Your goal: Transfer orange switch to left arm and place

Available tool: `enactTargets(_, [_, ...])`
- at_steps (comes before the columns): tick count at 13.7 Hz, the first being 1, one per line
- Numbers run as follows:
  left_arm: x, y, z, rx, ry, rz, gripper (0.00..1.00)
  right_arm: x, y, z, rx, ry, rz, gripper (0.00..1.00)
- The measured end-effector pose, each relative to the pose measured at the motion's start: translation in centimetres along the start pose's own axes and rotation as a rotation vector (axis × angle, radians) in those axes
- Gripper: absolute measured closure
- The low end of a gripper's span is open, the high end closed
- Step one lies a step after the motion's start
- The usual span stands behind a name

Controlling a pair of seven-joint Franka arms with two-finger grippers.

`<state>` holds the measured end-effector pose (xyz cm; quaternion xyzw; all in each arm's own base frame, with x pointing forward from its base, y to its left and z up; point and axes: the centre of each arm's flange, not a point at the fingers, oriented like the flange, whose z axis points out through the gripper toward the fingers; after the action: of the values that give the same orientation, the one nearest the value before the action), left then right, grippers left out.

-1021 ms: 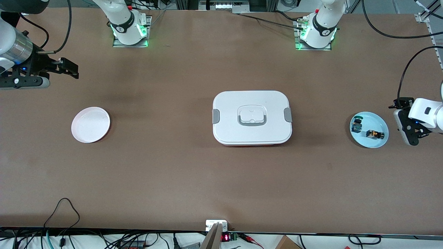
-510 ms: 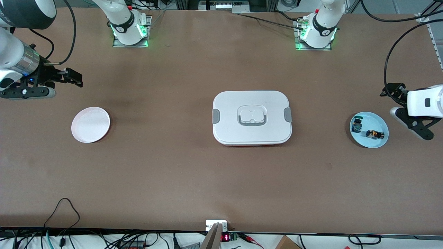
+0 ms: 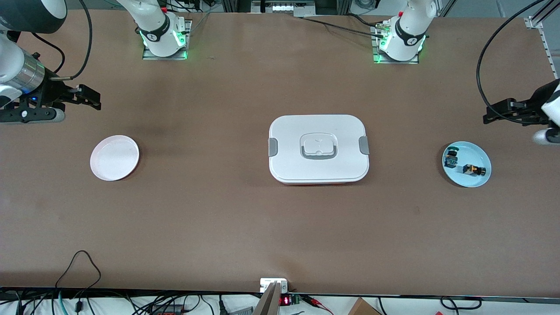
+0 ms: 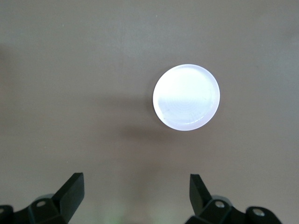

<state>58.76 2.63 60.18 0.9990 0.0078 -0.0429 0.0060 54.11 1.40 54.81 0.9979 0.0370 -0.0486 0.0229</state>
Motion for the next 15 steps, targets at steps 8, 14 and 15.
enactTargets(8, [-3.8, 3.3, 2.1, 0.028, 0.063, 0.023, 0.0, 1.8, 0.5, -1.2, 0.006, 0.036, 0.004, 0.0])
enactTargets(14, [-3.6, 2.9, 2.3, 0.027, 0.063, 0.029, 0.0, 2.5, 0.6, -1.8, 0.008, 0.056, 0.005, 0.0])
enactTargets(15, [-3.6, 2.5, 2.3, 0.027, 0.063, 0.033, 0.0, 2.6, 0.6, -1.7, 0.008, 0.053, 0.004, 0.0])
